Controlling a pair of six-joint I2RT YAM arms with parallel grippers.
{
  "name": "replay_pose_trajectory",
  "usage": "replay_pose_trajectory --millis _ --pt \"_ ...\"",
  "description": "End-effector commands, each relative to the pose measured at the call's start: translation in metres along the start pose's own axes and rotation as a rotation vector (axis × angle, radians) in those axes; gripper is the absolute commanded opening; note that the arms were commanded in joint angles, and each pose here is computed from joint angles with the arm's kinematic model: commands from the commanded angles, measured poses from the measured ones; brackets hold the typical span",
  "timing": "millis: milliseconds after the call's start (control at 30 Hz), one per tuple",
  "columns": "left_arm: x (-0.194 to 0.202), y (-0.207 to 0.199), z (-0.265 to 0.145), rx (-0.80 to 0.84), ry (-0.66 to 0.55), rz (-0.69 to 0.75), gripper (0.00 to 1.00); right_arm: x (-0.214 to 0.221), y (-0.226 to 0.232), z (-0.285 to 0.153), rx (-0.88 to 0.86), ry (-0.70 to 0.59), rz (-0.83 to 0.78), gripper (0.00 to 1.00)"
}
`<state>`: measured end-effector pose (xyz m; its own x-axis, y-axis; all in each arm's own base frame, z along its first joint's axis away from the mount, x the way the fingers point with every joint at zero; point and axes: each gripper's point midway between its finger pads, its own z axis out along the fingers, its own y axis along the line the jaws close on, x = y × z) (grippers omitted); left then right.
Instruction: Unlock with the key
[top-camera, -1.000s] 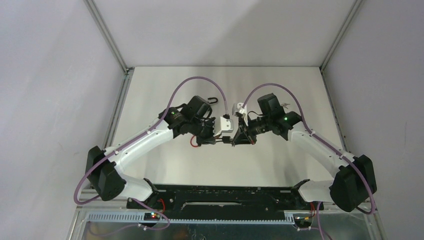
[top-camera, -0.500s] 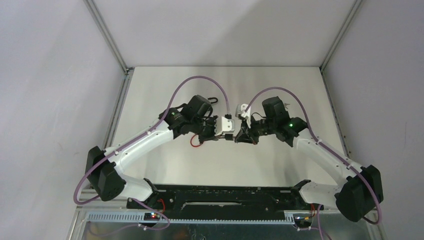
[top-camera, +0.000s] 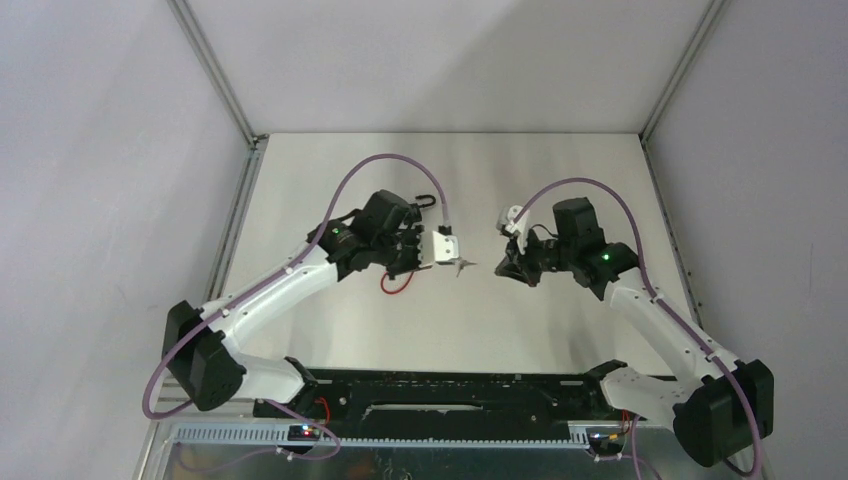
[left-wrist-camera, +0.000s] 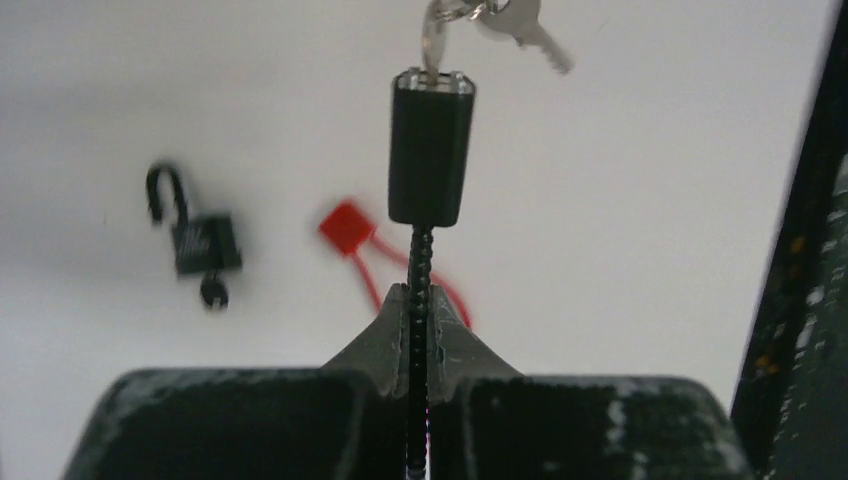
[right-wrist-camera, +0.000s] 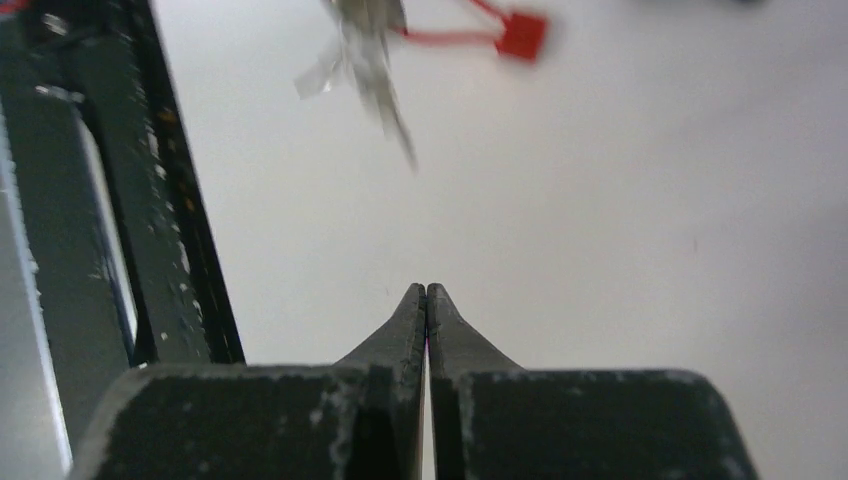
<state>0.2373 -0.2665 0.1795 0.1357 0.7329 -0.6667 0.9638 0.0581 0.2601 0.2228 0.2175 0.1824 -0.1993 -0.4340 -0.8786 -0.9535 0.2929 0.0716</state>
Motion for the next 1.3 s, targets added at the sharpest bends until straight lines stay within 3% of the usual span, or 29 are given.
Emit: replay_pose_trajectory --millis 0,200,233,300,333,467,533,733,1000,1267 --pt "0.059 0.026 -0.034 -0.164 0.220 0.004 0.00 0.058 -0.010 -0.025 0.120 0.189 0.122 0.00" --pt "0.041 0.017 -0.038 -0.108 0.152 -0.030 0.00 0.040 -0.008 -0.024 0.090 0.107 0.139 0.00" --pt "0.035 0.012 -0.038 -0.078 0.124 -0.037 0.00 0.033 -0.005 -0.023 0.060 0.086 0.144 0.05" --pt "0.019 -0.001 -0.038 -0.002 0.048 -0.057 0.00 0.016 -0.004 -0.020 0.027 0.037 0.142 0.35" --pt "0.011 -0.007 -0.037 0.032 0.014 -0.066 0.00 0.007 -0.003 -0.019 0.011 0.007 0.140 0.45" --pt "-0.013 -0.023 -0.034 0.130 -0.081 -0.119 0.00 -0.037 0.003 -0.011 -0.112 -0.140 0.123 0.66" --pt "-0.022 -0.029 -0.033 0.162 -0.103 -0.134 0.00 -0.053 0.007 -0.004 -0.176 -0.173 0.125 0.71" --pt "-0.037 -0.039 -0.027 0.217 -0.141 -0.143 0.00 -0.072 0.024 0.019 -0.336 -0.178 0.132 0.69" --pt "-0.040 -0.040 -0.021 0.227 -0.142 -0.155 0.00 -0.073 0.044 0.026 -0.427 -0.158 0.114 0.38" --pt "-0.036 -0.038 -0.019 0.212 -0.131 -0.160 0.00 -0.065 0.041 0.023 -0.400 -0.135 0.120 0.35"
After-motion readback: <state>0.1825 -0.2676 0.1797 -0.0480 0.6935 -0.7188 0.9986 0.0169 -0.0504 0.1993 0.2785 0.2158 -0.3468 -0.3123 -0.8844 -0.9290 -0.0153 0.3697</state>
